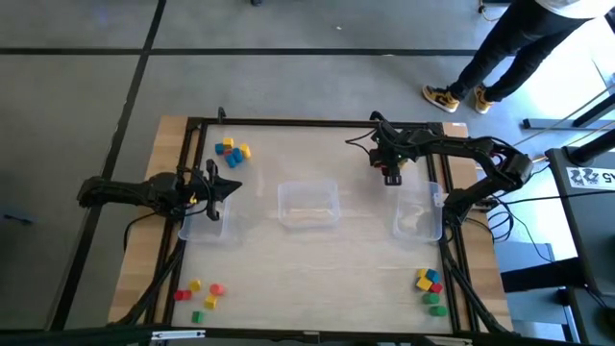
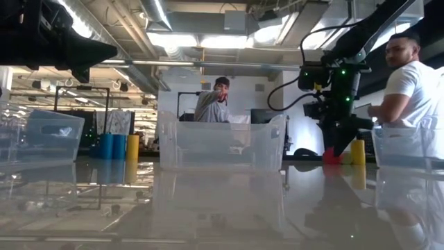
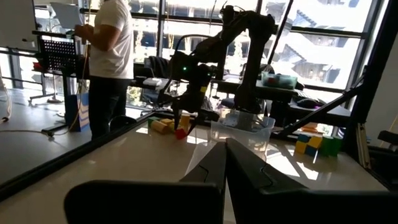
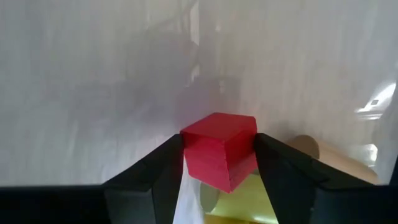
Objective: Sort blocks by size
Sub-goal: Put the red cube block into the right transparent bin
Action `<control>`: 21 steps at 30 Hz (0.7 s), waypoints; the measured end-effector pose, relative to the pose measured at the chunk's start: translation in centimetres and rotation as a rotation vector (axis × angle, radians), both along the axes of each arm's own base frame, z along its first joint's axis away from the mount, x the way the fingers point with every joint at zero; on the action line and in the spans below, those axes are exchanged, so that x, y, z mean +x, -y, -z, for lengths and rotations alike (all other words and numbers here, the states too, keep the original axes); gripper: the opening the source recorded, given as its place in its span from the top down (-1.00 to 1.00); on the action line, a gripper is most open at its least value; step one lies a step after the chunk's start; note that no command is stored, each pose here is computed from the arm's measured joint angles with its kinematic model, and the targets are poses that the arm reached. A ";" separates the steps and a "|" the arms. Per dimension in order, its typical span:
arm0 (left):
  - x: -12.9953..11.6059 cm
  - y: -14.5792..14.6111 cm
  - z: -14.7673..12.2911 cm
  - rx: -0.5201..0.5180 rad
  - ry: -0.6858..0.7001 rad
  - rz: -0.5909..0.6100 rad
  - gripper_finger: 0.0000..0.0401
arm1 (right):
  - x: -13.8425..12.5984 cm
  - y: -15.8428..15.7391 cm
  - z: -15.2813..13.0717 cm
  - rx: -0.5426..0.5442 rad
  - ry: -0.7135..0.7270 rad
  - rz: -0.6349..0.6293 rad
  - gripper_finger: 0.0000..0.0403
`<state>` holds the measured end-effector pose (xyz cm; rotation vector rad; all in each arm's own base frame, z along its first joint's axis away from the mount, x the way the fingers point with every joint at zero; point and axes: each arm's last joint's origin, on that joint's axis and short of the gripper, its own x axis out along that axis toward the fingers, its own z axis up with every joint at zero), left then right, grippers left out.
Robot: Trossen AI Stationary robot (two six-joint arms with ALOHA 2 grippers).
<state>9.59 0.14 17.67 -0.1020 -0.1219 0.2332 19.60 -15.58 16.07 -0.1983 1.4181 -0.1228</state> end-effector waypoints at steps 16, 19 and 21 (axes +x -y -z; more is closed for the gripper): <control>0.0 0.0 0.0 0.001 -0.006 0.000 0.97 | -0.3 0.1 1.6 0.016 -0.101 -0.009 0.12; 0.0 0.0 0.0 0.001 -0.006 -0.001 0.97 | -0.3 0.0 1.6 0.015 -0.101 -0.011 0.22; 0.0 0.0 0.0 0.001 -0.005 -0.001 0.97 | -0.3 0.1 1.5 0.009 -0.097 -0.018 0.27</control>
